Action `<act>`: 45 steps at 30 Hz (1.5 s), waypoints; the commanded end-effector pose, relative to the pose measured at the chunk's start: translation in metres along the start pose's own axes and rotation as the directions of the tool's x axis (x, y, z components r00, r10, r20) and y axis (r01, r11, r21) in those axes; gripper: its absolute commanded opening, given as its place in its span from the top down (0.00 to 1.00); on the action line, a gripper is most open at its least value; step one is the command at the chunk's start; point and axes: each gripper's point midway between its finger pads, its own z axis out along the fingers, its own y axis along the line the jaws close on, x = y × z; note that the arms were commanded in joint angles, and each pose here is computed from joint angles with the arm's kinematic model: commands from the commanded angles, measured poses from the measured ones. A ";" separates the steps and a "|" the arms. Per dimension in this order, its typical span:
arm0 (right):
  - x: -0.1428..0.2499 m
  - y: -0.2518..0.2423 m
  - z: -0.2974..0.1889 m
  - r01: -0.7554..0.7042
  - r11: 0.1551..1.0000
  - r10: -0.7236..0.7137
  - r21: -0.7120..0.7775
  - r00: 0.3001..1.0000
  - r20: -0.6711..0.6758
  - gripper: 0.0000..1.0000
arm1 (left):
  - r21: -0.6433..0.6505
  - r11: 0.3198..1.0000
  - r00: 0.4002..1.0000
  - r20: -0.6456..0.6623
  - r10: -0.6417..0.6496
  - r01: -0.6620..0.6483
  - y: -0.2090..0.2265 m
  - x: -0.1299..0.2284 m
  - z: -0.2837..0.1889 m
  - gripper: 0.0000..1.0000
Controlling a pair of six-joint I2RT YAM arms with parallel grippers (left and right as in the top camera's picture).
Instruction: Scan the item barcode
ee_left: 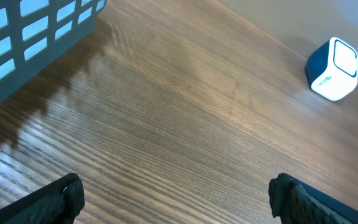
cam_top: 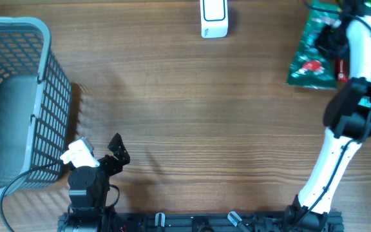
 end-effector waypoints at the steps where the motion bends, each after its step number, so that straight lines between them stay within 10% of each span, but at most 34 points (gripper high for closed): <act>1: -0.006 -0.038 0.011 -0.030 0.997 0.030 0.068 0.999 -0.009 0.95 | 0.004 1.000 1.000 0.000 -0.008 0.008 0.000 0.000 0.000 0.00; 4: -0.024 -0.038 -0.034 -0.029 0.999 0.025 0.042 0.996 0.082 0.02 | 0.004 1.000 1.000 0.000 -0.008 0.008 0.000 0.000 0.000 0.00; 12: 0.000 -0.008 -0.242 0.017 0.988 0.040 -0.154 0.933 0.358 0.00 | 0.004 1.000 1.000 0.000 -0.008 0.008 0.000 0.000 0.000 0.00; 25: 0.231 -0.054 -0.511 0.225 0.895 0.151 -0.385 0.659 0.737 0.00 | 0.004 1.000 1.000 0.000 -0.008 0.008 0.000 0.000 0.000 0.00; 36: 0.366 -0.097 -0.547 0.396 0.860 0.131 -0.320 0.436 0.891 0.00 | 0.004 1.000 1.000 0.000 -0.008 0.008 0.000 0.000 0.000 0.00; 45: 0.352 -0.091 -0.481 0.442 0.818 0.228 -0.369 0.340 0.913 0.00 | 0.004 1.000 1.000 0.000 -0.008 0.008 0.000 0.000 0.000 0.00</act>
